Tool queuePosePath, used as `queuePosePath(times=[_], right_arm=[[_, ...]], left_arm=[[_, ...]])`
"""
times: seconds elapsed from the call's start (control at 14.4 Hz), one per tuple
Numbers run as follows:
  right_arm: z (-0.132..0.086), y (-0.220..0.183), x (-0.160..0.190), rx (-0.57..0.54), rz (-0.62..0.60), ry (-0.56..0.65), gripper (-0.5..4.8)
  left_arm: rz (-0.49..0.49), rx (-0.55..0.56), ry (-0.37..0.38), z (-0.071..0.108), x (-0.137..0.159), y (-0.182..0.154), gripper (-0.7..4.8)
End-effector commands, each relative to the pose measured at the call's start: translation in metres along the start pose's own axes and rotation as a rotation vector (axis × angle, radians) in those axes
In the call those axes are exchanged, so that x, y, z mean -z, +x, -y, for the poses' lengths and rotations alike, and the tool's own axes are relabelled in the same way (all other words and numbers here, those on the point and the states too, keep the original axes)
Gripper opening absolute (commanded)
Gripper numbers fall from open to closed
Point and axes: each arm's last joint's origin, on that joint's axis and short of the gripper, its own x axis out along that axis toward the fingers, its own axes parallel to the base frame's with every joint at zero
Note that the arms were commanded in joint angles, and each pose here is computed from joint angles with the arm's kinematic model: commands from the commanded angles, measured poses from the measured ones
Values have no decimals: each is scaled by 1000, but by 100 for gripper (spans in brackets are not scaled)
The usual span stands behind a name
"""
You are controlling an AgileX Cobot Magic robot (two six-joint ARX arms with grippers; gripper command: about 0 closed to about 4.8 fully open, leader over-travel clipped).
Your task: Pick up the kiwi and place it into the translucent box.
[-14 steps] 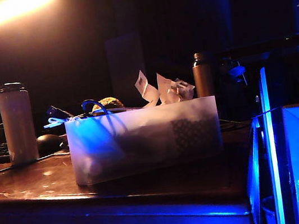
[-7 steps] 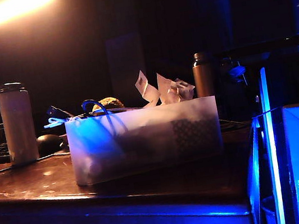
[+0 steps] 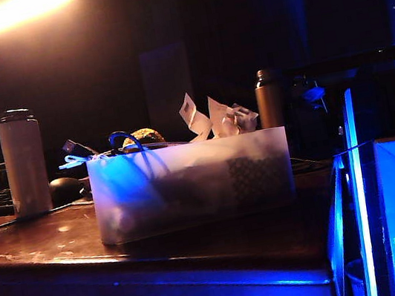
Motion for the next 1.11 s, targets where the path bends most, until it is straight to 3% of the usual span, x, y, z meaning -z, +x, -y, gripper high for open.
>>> queuePosePath(times=[0.07, 0.28, 1.11], right_arm=[[7, 0, -2, 66, 82, 19, -1], [8, 0, -2, 70, 92, 20, -1], [7, 0, -2, 68, 92, 19, -1]], left_arm=[[80, -169, -24, -16, -6, -7, -2], [91, -236, -33, -22, -6, -9, -2], [91, -234, -33, -22, -6, -9, -2]])
